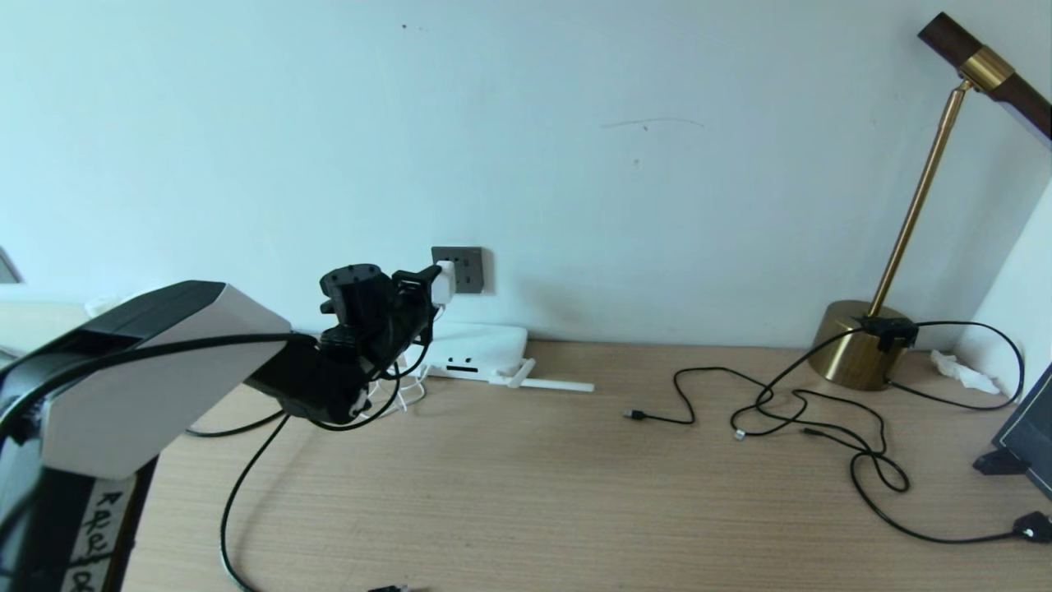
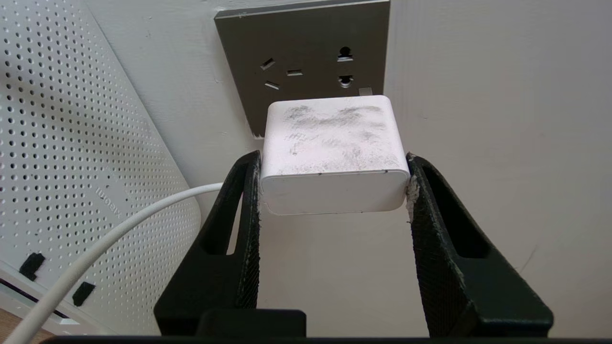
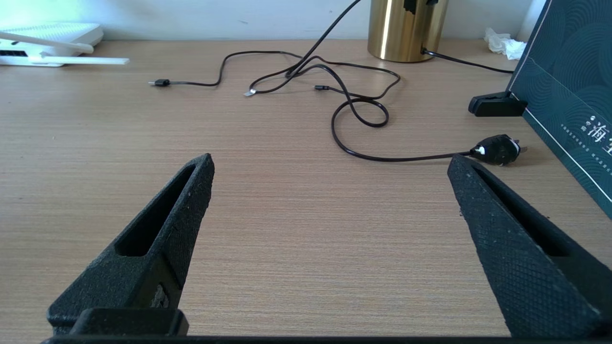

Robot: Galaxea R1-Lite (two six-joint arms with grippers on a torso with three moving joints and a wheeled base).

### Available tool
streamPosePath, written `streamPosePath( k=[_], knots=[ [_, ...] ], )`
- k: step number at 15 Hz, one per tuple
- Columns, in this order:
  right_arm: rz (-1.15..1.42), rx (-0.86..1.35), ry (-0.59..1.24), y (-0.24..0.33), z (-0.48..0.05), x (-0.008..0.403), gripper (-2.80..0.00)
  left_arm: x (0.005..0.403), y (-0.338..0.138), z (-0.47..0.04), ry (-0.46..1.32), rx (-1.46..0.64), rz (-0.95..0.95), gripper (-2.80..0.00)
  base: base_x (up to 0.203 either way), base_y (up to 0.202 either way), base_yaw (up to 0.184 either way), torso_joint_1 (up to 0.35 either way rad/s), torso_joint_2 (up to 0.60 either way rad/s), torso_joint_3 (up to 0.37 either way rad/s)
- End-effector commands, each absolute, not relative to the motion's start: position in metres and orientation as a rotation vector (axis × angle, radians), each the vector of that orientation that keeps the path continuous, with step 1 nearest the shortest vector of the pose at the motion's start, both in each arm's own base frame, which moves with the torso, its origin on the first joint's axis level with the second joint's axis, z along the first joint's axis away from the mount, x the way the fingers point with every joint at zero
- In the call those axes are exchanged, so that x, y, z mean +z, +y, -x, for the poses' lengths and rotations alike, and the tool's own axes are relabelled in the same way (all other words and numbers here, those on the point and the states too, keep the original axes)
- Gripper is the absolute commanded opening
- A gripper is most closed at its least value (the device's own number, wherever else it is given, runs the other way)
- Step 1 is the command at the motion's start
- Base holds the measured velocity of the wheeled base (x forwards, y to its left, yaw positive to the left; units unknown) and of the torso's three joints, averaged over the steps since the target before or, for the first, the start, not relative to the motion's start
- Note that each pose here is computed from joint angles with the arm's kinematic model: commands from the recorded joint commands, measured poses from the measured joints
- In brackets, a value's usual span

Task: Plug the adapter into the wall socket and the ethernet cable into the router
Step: Hand it to the other hand

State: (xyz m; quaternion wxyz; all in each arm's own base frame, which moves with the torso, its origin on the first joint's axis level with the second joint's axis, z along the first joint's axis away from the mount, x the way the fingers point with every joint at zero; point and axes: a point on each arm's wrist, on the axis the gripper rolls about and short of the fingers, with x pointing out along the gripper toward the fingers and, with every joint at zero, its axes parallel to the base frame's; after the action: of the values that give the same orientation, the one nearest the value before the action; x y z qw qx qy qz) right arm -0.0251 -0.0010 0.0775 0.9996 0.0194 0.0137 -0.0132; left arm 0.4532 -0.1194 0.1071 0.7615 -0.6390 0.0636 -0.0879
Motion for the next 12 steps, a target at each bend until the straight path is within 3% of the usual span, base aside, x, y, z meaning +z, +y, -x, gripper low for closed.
streamPosePath(
  k=[1, 12],
  knots=[
    [-0.039, -0.027, 0.027, -0.001, 0.025, 0.078, 0.0, 0.106, -0.118, -0.46, 0.134, -0.186, 1.399, -2.8, 0.0, 0.0, 0.0, 0.0, 0.0, 0.0],
    [-0.039, -0.027, 0.028, -0.001, 0.025, 0.077, 0.0, 0.103, -0.121, -0.479, 0.134, -0.184, 1.4, -2.8, 0.0, 0.0, 0.0, 0.0, 0.0, 0.0]
  ],
)
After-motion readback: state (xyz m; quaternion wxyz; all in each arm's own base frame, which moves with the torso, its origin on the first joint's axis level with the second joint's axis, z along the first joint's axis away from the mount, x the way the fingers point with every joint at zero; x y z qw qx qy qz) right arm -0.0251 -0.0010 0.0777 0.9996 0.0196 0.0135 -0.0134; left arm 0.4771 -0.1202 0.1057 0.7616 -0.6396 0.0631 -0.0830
